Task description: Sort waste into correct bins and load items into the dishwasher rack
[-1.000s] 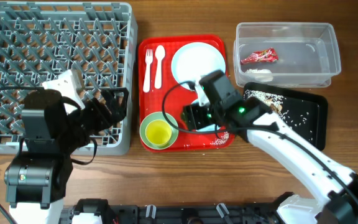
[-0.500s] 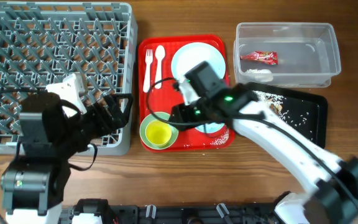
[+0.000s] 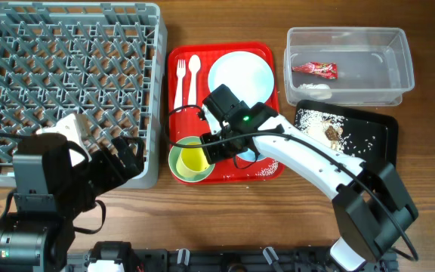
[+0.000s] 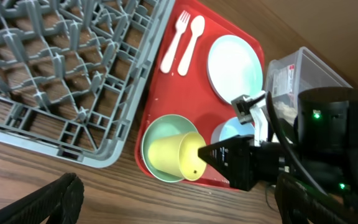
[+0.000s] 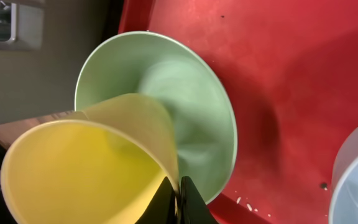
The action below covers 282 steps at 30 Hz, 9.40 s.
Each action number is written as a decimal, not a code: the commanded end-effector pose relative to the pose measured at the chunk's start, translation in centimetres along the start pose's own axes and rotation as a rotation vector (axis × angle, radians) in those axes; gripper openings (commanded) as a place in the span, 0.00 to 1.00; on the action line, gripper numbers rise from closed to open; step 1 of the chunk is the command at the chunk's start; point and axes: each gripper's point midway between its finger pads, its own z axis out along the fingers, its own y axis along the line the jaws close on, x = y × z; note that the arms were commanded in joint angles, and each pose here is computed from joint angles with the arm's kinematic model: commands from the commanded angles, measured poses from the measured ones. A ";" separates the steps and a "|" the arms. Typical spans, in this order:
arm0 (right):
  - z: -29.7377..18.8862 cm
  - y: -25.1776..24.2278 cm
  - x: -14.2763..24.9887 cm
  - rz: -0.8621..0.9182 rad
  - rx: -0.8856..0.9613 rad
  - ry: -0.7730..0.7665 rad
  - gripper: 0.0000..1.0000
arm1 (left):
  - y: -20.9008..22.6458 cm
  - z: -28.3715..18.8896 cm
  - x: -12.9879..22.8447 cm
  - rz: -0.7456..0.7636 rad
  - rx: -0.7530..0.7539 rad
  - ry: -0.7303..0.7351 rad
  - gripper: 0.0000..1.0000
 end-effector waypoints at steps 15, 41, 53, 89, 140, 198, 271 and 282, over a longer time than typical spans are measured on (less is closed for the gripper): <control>-27.1 2.4 -4.4 -0.288 -0.738 -0.527 0.04 | -12.8 -1.7 -0.8 0.068 0.833 0.312 0.93; -24.8 11.2 -5.1 -0.438 -0.820 -0.479 0.04 | -15.2 -3.8 0.5 0.085 1.197 0.578 0.83; -24.7 11.0 -5.3 -0.416 -0.817 -0.473 0.73 | -15.3 -3.1 0.8 0.097 1.162 0.574 0.57; -20.9 0.5 -4.6 -0.076 -0.398 -0.413 0.81 | 9.8 14.0 3.8 -0.095 -0.669 0.551 0.71; -19.7 -5.1 0.1 0.288 0.210 -0.404 1.00 | 0.3 2.6 -1.6 0.227 -0.030 0.185 1.00; -21.5 -17.4 8.3 -0.008 0.316 -1.485 1.00 | 0.3 2.6 -1.6 0.227 -0.030 0.185 1.00; -21.5 -17.4 8.3 -0.008 0.316 -1.485 1.00 | -4.8 38.5 -0.6 0.460 -0.250 0.340 0.04; -21.5 -17.4 8.3 -0.008 0.317 -1.485 1.00 | -6.5 27.4 -6.5 0.483 -0.336 0.181 0.04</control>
